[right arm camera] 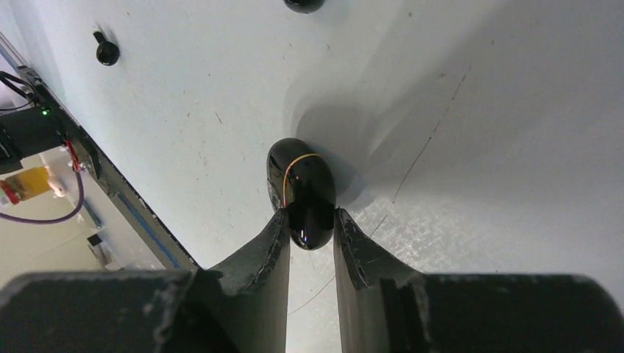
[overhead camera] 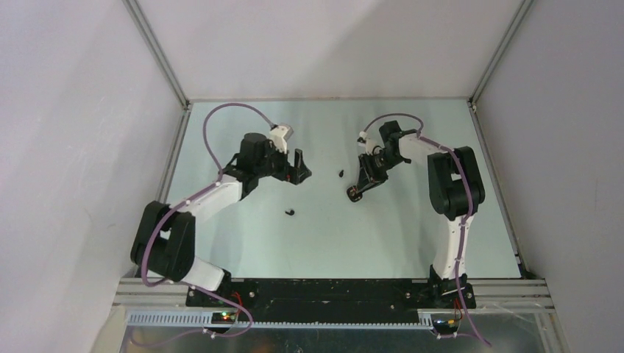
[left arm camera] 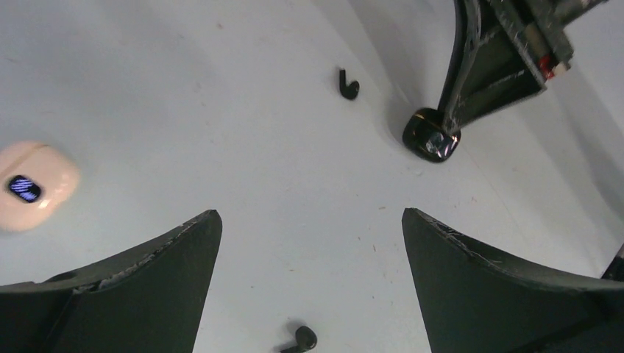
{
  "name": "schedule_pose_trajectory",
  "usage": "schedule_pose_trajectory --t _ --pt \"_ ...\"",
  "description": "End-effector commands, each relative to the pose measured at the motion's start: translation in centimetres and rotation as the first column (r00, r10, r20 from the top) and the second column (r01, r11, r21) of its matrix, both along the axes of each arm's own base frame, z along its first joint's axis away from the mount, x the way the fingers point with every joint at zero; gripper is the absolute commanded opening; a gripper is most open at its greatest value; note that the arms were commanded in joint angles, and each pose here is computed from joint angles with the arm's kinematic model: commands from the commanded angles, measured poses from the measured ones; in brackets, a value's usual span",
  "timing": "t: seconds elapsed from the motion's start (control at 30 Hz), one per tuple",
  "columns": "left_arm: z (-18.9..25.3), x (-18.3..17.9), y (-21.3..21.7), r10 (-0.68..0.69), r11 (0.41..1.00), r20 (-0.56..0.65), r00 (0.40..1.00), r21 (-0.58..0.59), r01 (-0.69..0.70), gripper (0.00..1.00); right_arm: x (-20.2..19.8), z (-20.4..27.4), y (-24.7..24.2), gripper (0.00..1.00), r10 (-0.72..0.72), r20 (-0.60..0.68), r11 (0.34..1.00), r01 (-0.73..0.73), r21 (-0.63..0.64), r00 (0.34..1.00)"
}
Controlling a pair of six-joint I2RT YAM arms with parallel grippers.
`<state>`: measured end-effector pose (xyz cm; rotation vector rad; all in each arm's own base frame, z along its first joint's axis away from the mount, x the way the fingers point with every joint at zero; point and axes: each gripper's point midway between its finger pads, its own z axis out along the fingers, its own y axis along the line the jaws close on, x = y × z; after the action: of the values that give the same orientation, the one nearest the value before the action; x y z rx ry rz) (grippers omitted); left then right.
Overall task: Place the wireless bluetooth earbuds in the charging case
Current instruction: Adjust the charging case at the center of the board, then pick up the charging case at the center of the board.
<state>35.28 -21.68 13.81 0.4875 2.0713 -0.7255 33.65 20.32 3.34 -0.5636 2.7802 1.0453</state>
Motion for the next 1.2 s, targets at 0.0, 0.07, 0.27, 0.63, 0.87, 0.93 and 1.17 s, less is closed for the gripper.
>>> schedule_pose_trajectory --t 0.0,0.07,0.27,0.63,0.87,0.93,1.17 --pt "-0.5 -0.9 -2.9 -0.116 0.993 -0.013 0.993 0.027 0.116 0.99 1.6 2.4 0.7 0.2 0.03 0.154 0.999 -0.034 0.021 0.988" --pt "-1.0 -1.2 -4.1 -0.151 0.988 -0.029 0.988 0.04 0.152 0.99 1.4 2.4 1.0 0.2 0.04 0.159 0.999 -0.044 0.023 0.986" --pt "-3.4 -2.9 -6.7 -0.261 0.963 -0.118 0.958 0.035 0.267 0.99 0.9 2.5 2.0 0.21 0.083 0.183 0.996 -0.089 0.021 0.979" --pt "-4.6 -4.2 -8.5 -0.359 0.933 -0.166 0.918 -0.029 0.36 0.99 -0.3 4.4 4.6 0.23 0.157 0.265 0.984 -0.172 0.035 0.951" --pt "-3.9 -5.5 -9.7 -0.392 0.916 -0.172 0.904 -0.16 0.367 0.97 0.7 3.6 4.0 0.32 0.128 0.267 0.991 -0.134 0.001 0.955" --pt "-3.9 -5.8 -10.2 -0.39 0.913 -0.194 0.9 -0.209 0.351 0.95 1.3 3.4 3.3 0.33 0.105 0.263 0.994 -0.109 -0.001 0.959" --pt "-5.8 -6.7 -11.9 -0.374 0.912 -0.302 0.877 -0.289 0.29 0.95 2.4 2.5 2.0 0.39 0.085 0.223 0.996 -0.079 -0.036 0.971"
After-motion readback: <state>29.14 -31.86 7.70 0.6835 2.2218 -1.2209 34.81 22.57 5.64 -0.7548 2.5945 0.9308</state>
